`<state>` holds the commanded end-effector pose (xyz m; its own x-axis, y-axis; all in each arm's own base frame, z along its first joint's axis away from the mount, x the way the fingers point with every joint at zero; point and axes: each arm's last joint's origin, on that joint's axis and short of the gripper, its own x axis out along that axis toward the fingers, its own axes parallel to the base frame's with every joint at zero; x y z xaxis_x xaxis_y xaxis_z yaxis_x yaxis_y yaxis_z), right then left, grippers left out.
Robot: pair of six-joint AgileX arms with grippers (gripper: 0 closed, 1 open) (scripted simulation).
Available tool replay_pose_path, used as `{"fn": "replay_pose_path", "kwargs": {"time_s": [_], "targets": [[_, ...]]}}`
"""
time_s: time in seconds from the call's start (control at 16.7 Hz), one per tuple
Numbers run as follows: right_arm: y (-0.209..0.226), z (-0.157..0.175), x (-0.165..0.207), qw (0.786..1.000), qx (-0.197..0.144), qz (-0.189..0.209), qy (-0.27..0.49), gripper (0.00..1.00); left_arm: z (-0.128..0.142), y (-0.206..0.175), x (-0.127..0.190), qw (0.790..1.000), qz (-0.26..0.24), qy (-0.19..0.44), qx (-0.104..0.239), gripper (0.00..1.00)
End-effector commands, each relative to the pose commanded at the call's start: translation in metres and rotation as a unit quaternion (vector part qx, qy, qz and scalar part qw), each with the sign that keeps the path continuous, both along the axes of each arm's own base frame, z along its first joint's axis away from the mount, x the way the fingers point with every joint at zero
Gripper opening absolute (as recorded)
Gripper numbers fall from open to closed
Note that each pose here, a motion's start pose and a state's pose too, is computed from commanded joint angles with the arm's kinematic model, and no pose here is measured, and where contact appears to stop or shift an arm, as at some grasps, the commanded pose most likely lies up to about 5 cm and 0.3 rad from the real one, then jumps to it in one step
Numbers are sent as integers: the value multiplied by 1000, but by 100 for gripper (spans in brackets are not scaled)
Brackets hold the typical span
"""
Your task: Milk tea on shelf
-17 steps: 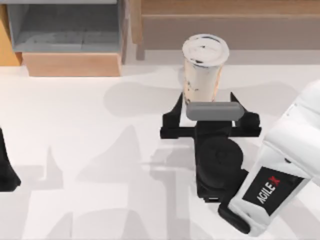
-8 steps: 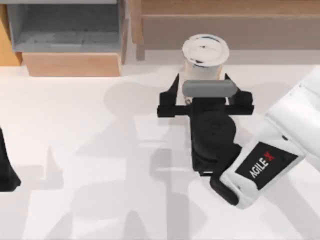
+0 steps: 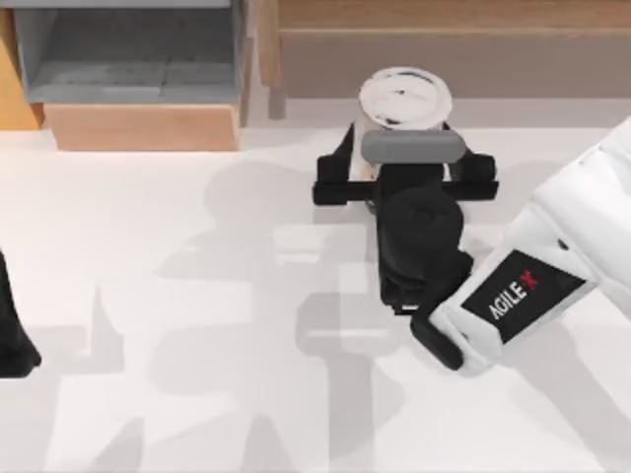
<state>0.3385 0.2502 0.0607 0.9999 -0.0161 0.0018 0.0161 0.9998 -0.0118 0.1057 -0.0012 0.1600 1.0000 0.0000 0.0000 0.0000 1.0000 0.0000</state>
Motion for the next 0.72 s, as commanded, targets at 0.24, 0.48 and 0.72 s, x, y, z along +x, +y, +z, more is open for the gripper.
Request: {"fn": "replay_pose_path", "kwargs": {"time_s": [0.24,0.48,0.72], "targets": [[0,0,0,1000,0,0,0,70,0,0,0,1000,0,0,0,100],[0,0,0,1000,0,0,0,40,0,0,0,1000,0,0,0,100],[0,0,0,1000,0,0,0,10,0,0,0,1000,0,0,0,100]]}}
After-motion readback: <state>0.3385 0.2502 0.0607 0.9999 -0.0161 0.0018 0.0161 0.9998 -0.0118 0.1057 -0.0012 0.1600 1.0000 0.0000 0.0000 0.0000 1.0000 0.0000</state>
